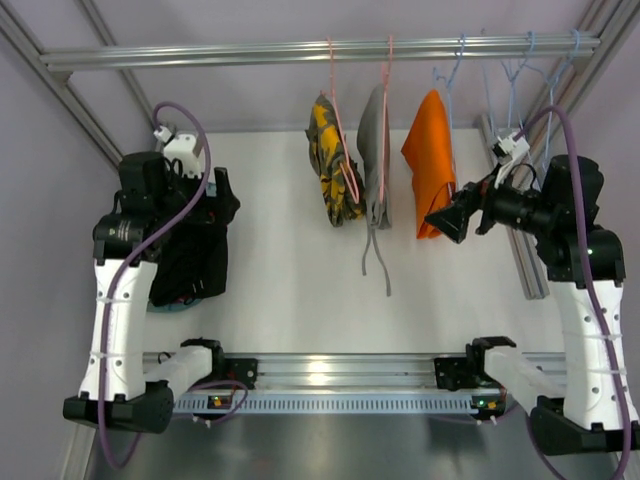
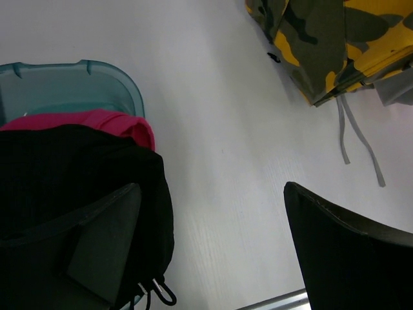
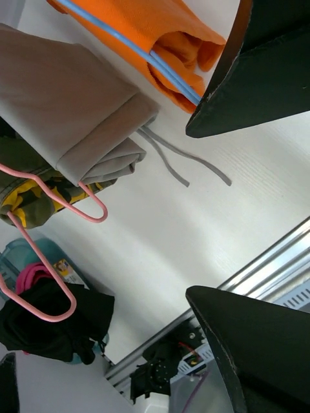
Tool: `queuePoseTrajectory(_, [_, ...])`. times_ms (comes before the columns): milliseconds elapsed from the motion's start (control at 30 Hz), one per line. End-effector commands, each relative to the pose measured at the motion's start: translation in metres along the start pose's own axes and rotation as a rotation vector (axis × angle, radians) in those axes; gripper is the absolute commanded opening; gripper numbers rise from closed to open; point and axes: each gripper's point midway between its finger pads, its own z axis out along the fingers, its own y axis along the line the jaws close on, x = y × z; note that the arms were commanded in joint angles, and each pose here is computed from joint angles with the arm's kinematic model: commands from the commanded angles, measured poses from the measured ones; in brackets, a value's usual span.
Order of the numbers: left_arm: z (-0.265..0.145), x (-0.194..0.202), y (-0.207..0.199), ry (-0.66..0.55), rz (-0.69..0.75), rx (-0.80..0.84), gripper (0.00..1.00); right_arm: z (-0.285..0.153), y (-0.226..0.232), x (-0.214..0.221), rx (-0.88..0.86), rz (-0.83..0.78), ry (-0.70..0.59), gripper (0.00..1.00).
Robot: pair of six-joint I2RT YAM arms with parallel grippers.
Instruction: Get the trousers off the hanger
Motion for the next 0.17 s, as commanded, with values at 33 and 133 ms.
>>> queuePoseTrajectory(33, [-0.015,-0.025,0.016,-0.071,0.025,-0.099,0.98,-0.014,0.007,-0.001,0.029,-0.122,-0.048,0.99])
queuePoseTrajectory(133, [-0.018,-0.033,0.017,-0.089,0.023,-0.104,0.98,-0.020,0.008,0.001,0.053,-0.151,-0.056,0.99])
